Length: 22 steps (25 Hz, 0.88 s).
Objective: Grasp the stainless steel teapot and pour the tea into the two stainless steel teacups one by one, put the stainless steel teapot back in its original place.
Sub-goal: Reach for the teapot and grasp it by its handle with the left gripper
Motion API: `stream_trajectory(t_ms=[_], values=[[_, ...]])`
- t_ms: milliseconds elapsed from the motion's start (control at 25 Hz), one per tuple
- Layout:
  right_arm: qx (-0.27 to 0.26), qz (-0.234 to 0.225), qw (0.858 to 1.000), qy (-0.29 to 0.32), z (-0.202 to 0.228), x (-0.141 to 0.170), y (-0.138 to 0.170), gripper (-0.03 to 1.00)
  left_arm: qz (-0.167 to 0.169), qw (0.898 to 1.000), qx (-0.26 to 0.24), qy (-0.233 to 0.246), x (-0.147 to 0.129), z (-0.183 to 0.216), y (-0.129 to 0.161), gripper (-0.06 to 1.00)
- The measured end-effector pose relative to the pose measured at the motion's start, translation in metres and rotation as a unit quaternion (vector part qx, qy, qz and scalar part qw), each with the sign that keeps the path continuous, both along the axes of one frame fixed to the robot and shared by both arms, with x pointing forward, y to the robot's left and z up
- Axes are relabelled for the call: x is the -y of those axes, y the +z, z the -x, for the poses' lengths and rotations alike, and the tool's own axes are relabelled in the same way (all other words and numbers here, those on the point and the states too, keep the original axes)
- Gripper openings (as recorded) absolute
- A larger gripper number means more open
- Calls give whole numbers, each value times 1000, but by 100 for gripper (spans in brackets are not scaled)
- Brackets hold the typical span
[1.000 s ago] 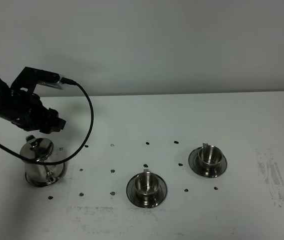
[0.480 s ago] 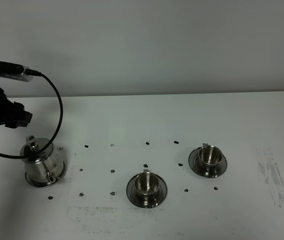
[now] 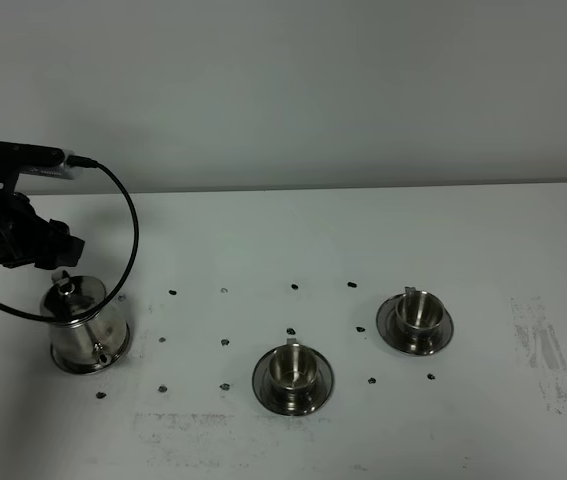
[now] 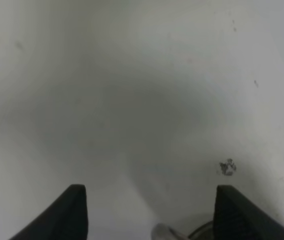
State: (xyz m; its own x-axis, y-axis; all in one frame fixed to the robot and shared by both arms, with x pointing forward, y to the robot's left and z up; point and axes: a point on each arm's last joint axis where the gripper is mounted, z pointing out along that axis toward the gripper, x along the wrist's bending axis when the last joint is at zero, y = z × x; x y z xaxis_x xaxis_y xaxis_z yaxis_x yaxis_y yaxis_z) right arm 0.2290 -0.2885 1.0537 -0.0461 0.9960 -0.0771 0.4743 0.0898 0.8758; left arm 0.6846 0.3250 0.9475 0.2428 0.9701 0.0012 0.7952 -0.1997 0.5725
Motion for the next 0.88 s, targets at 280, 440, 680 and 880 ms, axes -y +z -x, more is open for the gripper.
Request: stream_trajectory(t_ms=[280,440,680,880], values=[[0,0,1000,0,0,0,0,34,3,1000,-12,-9,1,1,-4,54],[0,0,1000,0,0,0,0,34,-8,999,-31,-25,1,5,-6,54],[0,0,1000,0,0,0,0,34,-20,998,-42,-36,-1,7,-7,54],[0,0,1000,0,0,0,0,34,-33,997,-50,-46,-2,8,-8,54]])
